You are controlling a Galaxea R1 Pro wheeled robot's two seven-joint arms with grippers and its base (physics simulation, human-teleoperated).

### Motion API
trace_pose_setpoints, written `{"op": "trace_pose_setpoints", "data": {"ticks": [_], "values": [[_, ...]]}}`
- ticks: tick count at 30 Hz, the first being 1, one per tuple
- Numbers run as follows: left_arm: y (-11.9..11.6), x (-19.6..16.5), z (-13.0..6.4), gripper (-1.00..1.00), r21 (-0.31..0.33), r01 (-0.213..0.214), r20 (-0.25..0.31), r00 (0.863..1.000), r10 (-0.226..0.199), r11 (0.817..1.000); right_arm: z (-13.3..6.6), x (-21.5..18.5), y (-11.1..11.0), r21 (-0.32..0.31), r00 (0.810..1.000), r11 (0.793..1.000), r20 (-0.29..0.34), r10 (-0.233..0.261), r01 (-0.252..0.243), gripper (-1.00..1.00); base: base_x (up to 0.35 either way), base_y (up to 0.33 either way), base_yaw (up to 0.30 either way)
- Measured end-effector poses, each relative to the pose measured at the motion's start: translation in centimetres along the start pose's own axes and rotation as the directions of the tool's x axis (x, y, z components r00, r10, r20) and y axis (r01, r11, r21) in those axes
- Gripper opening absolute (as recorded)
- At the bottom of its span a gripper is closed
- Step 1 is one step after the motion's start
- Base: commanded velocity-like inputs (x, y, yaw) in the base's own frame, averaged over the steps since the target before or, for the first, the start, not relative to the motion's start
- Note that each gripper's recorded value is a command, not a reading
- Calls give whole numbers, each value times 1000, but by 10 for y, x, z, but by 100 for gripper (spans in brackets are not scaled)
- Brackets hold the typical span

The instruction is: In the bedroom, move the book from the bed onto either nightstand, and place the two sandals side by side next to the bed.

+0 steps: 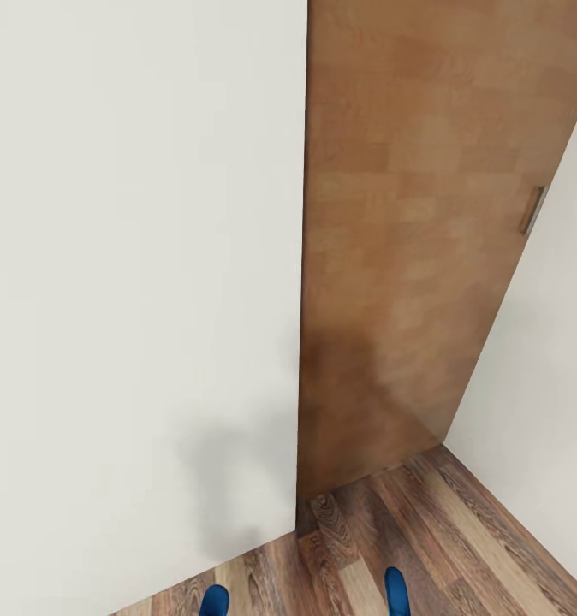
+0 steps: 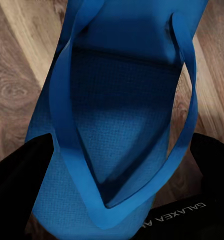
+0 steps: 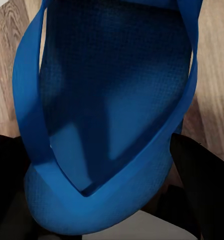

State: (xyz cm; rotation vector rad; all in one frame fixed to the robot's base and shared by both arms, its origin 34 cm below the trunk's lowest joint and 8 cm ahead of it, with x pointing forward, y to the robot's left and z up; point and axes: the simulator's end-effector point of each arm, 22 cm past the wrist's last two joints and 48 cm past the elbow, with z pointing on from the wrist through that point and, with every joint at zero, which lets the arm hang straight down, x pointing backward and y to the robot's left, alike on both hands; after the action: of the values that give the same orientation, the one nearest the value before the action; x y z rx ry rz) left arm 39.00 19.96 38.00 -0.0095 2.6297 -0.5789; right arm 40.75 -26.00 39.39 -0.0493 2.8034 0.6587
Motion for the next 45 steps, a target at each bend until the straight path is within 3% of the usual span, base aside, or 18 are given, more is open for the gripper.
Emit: {"op": "trace_pose_setpoints", "data": {"ticks": [5, 8, 45], "values": [[1, -1, 0, -100, 0, -3, 2, 1000, 3, 1000, 16, 2, 34, -50, 1000, 999, -5, -4, 4, -100, 0, 0, 1], [1, -1, 0, -100, 0, -3, 2, 1000, 3, 1000, 19, 2, 40, -58, 1000, 998, -6, -4, 4, -100, 0, 0, 50], [0, -1, 0, -100, 2, -5, 1, 1000, 5, 1000, 19, 2, 40, -58, 1000, 998, -5, -5, 4, -100, 0, 0, 270]]}}
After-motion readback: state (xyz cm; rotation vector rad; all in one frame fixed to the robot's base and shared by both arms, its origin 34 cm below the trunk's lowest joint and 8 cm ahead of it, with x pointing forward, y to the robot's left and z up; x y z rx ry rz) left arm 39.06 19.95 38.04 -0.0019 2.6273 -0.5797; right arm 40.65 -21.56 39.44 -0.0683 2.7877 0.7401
